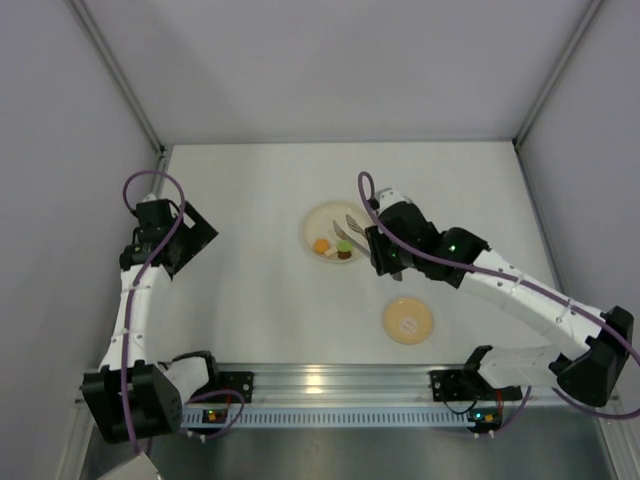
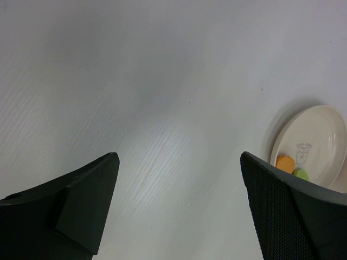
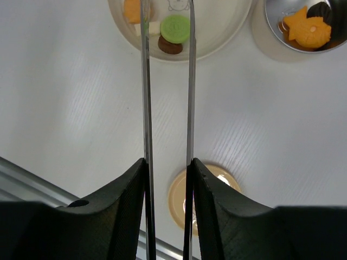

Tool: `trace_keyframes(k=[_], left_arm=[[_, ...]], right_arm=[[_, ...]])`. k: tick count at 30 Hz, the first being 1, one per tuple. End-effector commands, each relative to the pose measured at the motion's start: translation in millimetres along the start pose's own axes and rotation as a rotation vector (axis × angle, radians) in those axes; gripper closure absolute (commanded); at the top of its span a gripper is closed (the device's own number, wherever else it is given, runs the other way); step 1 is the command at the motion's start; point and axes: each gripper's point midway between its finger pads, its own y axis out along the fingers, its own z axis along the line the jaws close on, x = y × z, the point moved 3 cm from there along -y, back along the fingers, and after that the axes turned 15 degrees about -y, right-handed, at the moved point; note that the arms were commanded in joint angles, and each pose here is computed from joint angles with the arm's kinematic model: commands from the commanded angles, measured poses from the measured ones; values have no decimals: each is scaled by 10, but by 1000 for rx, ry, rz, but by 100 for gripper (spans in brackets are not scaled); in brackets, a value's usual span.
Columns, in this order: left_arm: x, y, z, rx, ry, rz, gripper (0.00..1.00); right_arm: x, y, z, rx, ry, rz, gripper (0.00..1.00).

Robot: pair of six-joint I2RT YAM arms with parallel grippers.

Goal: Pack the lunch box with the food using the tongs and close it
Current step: Pick up the fake food from the plate.

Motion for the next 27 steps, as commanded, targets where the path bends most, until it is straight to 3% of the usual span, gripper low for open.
trace_keyframes(k=[1, 27], left_arm=[[43, -9, -52, -35, 12, -30, 1], [43, -6, -44, -32, 14, -31, 1]], right_arm=[[-115, 34, 70, 8, -2, 36, 62], [-236, 379, 131, -8, -3, 95, 57]])
